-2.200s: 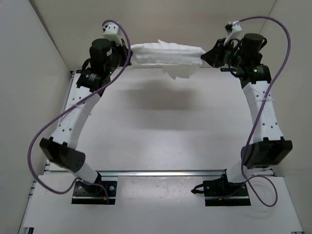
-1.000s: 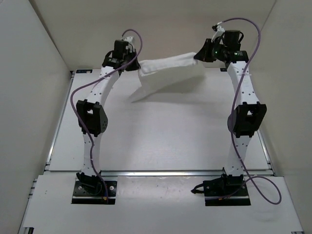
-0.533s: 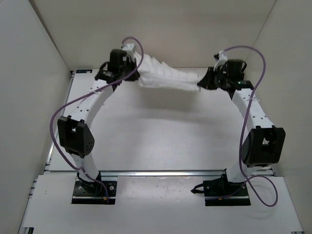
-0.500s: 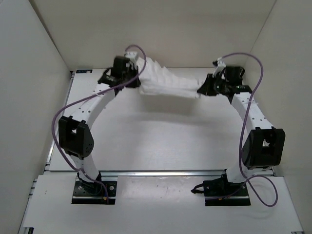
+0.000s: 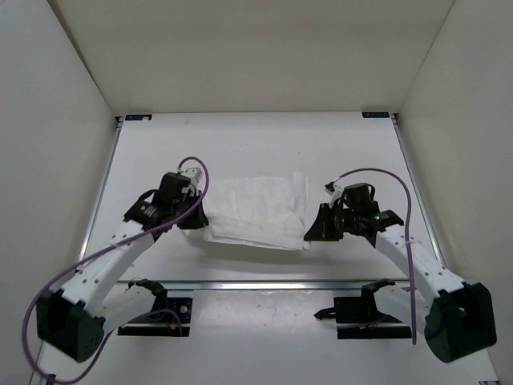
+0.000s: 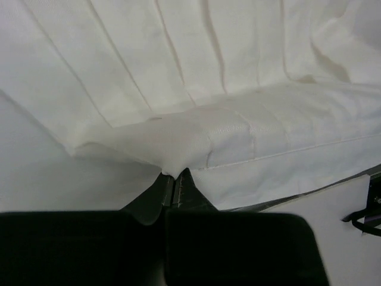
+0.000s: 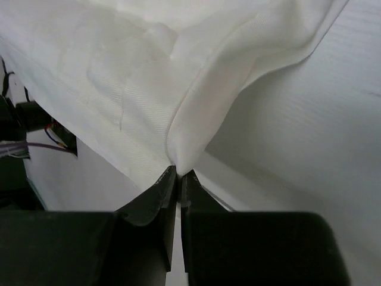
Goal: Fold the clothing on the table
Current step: Flatten the skirt out
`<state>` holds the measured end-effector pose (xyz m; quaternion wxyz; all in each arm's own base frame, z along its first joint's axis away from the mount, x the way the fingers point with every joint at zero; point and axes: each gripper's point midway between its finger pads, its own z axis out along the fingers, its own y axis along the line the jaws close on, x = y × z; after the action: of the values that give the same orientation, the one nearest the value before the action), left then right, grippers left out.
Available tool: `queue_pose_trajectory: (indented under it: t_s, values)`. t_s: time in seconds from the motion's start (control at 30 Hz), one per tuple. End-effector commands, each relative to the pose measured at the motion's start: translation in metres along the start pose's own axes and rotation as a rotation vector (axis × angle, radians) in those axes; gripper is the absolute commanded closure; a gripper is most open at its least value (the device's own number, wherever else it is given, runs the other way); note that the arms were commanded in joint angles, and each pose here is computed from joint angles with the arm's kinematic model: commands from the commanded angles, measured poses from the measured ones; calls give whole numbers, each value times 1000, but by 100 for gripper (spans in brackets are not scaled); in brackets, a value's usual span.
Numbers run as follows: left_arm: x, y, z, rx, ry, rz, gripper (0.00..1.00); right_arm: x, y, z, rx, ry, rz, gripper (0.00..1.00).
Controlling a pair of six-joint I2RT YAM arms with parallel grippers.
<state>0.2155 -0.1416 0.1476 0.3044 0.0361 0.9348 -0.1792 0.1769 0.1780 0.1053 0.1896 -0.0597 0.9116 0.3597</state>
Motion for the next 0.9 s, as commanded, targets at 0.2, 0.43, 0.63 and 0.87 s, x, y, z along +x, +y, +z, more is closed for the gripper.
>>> queue_pose_trajectory:
  t_s: [0.2, 0.43, 0.63, 0.87]
  values:
    - [-102, 30, 114, -114, 89, -29, 100, -193, -10, -12, 21, -255, -105, 100]
    - [-354, -36, 73, -108, -388, 128, 100, -400, 48, -94, 105, -569, -415, 100]
    - [-390, -58, -26, -134, -714, 197, 100, -413, 69, -158, 264, -753, -529, 100]
    - [-239, -26, 51, -126, -337, 200, 100, -274, -19, -81, 232, -512, -315, 100]
